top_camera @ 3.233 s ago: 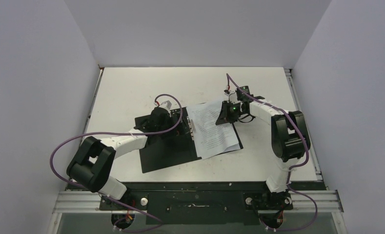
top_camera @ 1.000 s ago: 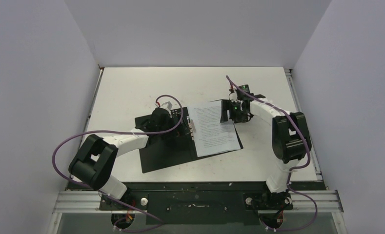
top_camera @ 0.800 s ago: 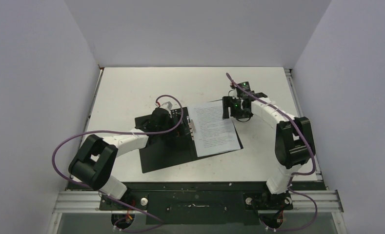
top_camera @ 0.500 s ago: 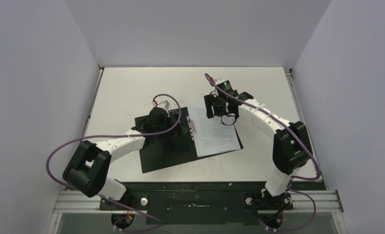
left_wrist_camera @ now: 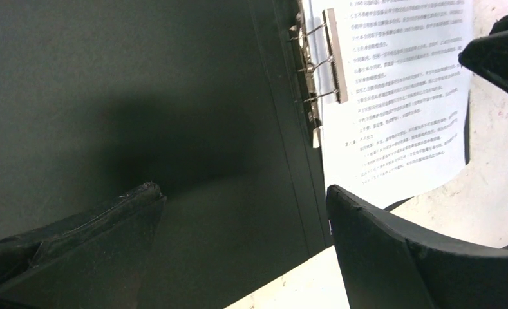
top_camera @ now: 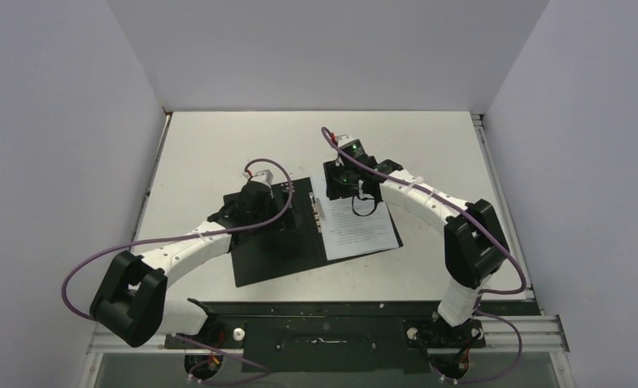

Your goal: Put the files into the folder

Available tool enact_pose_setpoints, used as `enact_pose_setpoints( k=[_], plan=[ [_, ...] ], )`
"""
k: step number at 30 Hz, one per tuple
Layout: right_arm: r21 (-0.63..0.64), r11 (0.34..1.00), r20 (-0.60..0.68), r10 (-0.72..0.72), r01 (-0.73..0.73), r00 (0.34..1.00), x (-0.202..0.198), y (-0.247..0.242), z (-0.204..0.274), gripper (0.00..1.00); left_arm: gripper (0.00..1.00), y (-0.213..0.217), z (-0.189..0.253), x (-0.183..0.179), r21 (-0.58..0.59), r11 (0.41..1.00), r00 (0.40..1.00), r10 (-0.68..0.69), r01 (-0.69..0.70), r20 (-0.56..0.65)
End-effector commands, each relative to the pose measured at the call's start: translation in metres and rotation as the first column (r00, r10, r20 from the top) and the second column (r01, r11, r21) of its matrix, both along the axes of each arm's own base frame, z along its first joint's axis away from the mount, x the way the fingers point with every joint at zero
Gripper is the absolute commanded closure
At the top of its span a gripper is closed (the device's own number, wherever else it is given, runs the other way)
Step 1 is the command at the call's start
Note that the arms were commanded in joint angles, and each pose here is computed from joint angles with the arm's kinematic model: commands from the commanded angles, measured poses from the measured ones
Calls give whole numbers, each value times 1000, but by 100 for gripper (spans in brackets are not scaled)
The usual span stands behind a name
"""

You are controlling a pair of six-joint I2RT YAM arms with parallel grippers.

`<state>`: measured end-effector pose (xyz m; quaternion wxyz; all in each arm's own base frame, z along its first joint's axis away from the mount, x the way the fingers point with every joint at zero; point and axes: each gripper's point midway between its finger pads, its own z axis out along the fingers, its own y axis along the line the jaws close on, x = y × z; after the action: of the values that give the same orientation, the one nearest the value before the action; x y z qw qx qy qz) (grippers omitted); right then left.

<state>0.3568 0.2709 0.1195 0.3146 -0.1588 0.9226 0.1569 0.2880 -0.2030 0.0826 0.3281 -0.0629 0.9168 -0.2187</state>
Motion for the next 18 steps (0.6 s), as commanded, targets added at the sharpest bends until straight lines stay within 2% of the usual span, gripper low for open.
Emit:
enact_pose_setpoints(
  k=[1,18],
  plan=[
    [49,999,15,3,-4,1000,7,22,-3,57,2,5,-1,-8,21,1000,1000,21,-21,-12],
    [61,997,-41,58,-56,997,7,63,-45,64,0,9,-34,-24,99,995,995,39,-30,-89]
  ],
)
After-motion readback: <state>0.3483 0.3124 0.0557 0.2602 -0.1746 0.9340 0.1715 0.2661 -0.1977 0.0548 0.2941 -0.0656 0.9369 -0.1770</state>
